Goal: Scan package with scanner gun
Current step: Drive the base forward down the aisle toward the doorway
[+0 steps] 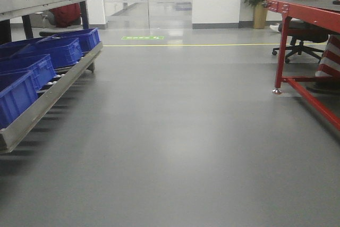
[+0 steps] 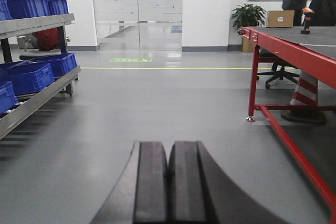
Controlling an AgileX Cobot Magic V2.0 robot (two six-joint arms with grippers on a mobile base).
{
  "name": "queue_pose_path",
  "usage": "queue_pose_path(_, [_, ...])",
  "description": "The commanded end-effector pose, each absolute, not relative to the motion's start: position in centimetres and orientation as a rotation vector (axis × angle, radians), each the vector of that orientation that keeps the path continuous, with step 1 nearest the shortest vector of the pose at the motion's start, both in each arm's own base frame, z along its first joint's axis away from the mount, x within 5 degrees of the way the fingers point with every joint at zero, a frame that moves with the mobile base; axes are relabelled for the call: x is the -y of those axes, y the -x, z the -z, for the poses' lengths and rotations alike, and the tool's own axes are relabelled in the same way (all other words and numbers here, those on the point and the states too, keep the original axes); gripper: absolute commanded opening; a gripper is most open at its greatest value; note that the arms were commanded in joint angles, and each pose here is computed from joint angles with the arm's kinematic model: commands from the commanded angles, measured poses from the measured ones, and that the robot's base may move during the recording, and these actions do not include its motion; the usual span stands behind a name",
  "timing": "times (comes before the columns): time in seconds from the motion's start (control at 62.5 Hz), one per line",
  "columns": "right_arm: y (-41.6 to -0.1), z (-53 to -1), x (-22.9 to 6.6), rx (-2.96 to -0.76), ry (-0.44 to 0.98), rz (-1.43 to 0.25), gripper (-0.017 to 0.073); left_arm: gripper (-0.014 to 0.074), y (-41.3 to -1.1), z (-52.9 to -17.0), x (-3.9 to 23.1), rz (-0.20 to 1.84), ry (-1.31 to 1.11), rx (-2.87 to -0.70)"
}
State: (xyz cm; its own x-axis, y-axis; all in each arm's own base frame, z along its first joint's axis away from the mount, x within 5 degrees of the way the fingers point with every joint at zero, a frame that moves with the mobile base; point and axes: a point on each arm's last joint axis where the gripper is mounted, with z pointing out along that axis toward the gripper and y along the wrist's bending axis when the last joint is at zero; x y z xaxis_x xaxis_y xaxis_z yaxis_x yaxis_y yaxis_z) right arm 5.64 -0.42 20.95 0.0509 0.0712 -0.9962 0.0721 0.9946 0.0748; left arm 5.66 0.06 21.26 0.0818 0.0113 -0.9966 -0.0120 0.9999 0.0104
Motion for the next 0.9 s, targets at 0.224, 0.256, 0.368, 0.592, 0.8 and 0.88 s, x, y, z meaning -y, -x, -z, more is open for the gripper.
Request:
queue_pose_path(0.224, [-5.61, -21.13, 0.47, -1.500, -0.116, 0.012, -0.0168, -0.0091, -5.60, -21.50, -0.08, -0.028, -0.002, -1.464])
queue_pose_path(0.256, [-5.61, -21.13, 0.47, -1.500, -0.116, 0.012, -0.0168, -0.0091, -5.60, -21.50, -0.08, -0.028, -0.002, -1.464])
queue_pose_path(0.368, [-5.61, -21.13, 0.47, -1.500, -0.116, 0.012, -0.0168, -0.0091, -5.60, -21.50, -0.08, -0.028, -0.002, -1.464])
queue_pose_path(0.592, [-5.61, -21.13, 0.47, -1.500, -0.116, 0.012, -0.0168, -0.0091, -5.60, -21.50, -0.08, -0.028, -0.002, -1.464])
queue_pose_path(0.8, [-5.61, -21.13, 0.47, -1.500, -0.116, 0.012, -0.0168, -0.0091, -5.60, -21.50, -0.08, -0.028, -0.002, -1.464])
queue_pose_path(0.88, [-5.61, -21.13, 0.47, -1.500, -0.116, 0.012, -0.0168, -0.0091, -5.60, -21.50, -0.08, -0.028, -0.002, -1.464])
